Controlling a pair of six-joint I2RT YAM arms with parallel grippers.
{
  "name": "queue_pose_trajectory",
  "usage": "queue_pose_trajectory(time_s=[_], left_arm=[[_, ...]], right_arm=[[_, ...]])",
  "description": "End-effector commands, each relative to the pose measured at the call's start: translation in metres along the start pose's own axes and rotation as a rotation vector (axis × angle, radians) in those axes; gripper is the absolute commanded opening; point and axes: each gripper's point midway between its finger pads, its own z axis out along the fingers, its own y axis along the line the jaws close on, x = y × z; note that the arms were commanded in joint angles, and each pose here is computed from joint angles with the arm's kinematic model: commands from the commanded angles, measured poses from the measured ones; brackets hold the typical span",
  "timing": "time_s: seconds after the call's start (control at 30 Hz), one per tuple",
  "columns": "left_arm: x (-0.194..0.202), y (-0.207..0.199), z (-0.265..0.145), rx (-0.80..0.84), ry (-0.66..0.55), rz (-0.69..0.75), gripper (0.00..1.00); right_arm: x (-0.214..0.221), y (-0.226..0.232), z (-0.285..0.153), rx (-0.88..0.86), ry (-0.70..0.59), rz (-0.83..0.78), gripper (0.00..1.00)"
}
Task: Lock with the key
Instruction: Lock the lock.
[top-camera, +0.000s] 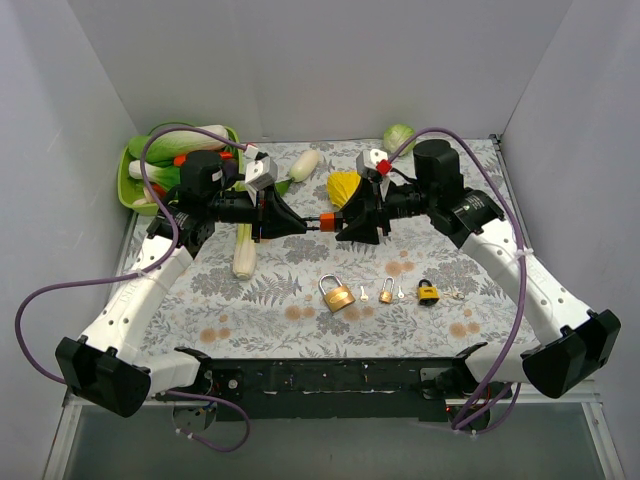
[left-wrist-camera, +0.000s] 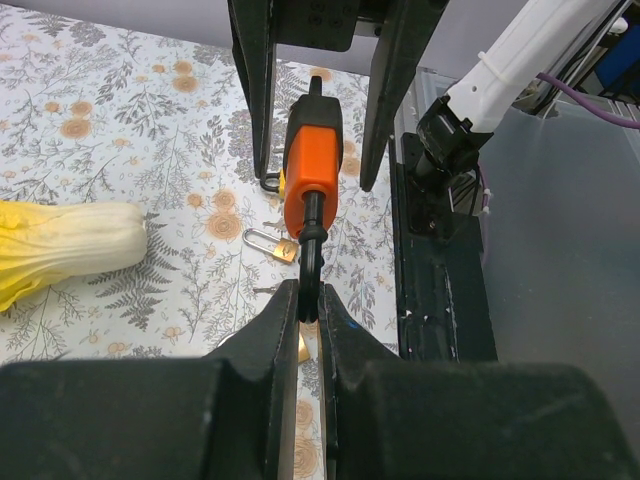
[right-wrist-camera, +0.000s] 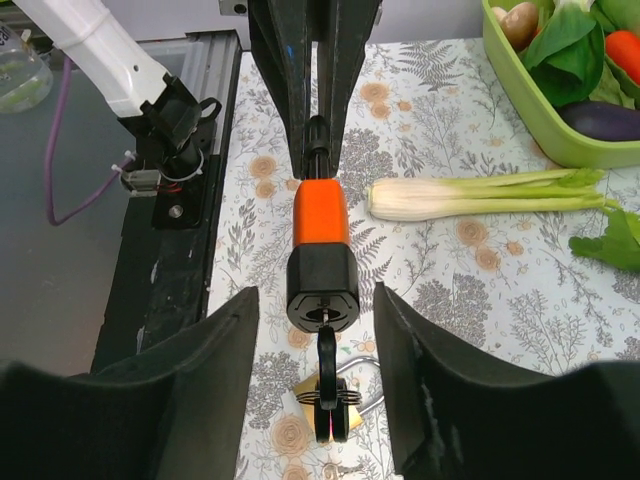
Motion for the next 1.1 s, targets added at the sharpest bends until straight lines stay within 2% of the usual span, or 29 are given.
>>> queue_pose_trajectory(time_s=[0.0, 0.17, 0.3, 0.87, 1.07], left_arm=[[-0.021, -0.013, -0.002, 0.035, -0.038, 0.079, 0.0], [-0.023, -0.013, -0.002, 0.035, -0.039, 0.077, 0.0], [-0.023, -0.009, -0.002, 0.022, -0.042, 0.08, 0.0], [-0.029, -0.02, 0.021, 0.072, -0.072, 0.085, 0.0], [-0.025, -0.025, 0.031, 0.088, -0.075, 0.096, 0.0]], right_arm=[[-0.024, 0.001, -0.002, -0.019, -0.043, -0.045, 0.53], [-0.027, 0.0, -0.001, -0.019, -0.053, -0.062, 0.44], [-0.028, 0.001, 0.0, -0.027, -0.052, -0.068, 0.02], [-0.039, 0.021, 0.023, -0.12, -0.09, -0.074, 0.01], [-0.04, 0.037, 0.026, -0.201, -0.097, -0.018, 0.01]])
